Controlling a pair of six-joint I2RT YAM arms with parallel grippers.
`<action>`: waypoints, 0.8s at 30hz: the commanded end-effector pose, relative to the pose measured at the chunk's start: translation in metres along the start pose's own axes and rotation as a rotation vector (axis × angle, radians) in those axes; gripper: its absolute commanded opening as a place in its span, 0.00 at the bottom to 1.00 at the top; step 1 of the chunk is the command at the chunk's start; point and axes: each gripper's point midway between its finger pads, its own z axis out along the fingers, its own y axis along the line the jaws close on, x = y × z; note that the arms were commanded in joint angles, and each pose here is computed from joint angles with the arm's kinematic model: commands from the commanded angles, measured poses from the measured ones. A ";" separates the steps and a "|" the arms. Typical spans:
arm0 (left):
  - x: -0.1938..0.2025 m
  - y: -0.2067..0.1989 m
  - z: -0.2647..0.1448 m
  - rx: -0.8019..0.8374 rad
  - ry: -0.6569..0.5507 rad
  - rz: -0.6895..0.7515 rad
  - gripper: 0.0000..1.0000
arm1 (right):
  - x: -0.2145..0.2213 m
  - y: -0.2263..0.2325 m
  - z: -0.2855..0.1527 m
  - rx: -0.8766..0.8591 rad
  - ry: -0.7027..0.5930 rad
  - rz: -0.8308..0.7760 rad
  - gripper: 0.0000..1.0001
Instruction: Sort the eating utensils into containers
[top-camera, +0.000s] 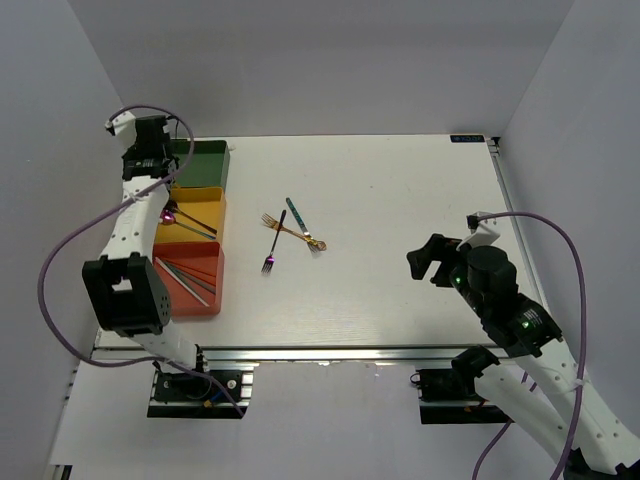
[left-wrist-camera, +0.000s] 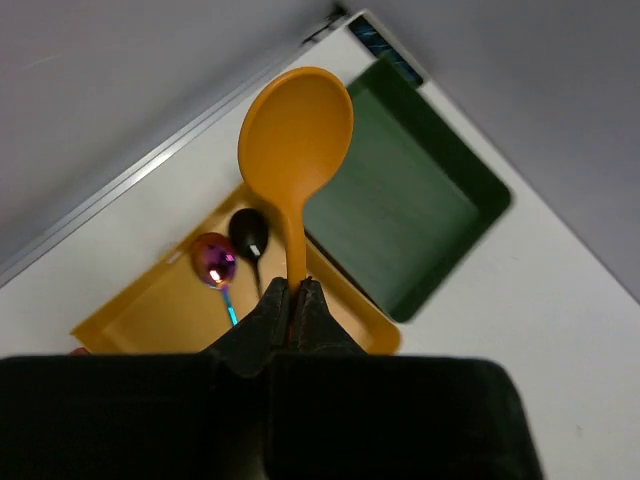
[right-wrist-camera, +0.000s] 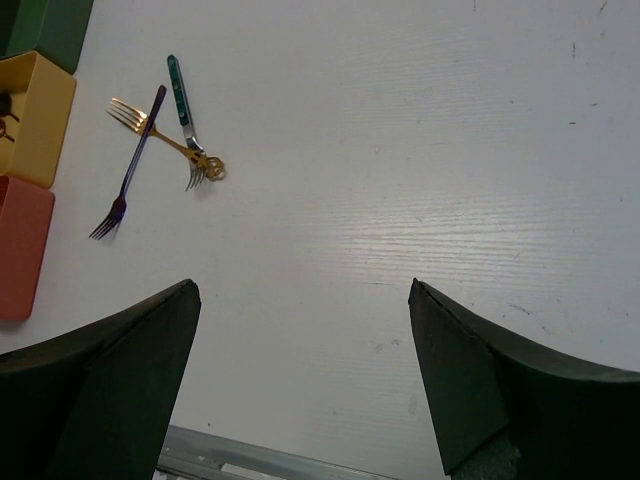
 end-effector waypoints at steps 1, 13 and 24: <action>0.030 0.018 0.028 -0.102 0.104 -0.012 0.00 | -0.012 0.013 0.005 -0.053 -0.039 0.007 0.89; 0.090 0.055 0.068 -0.178 0.220 -0.154 0.09 | -0.007 0.011 0.011 -0.047 -0.025 -0.025 0.89; 0.117 0.046 0.040 -0.057 0.297 -0.200 0.48 | -0.008 0.016 0.016 -0.064 -0.020 -0.017 0.89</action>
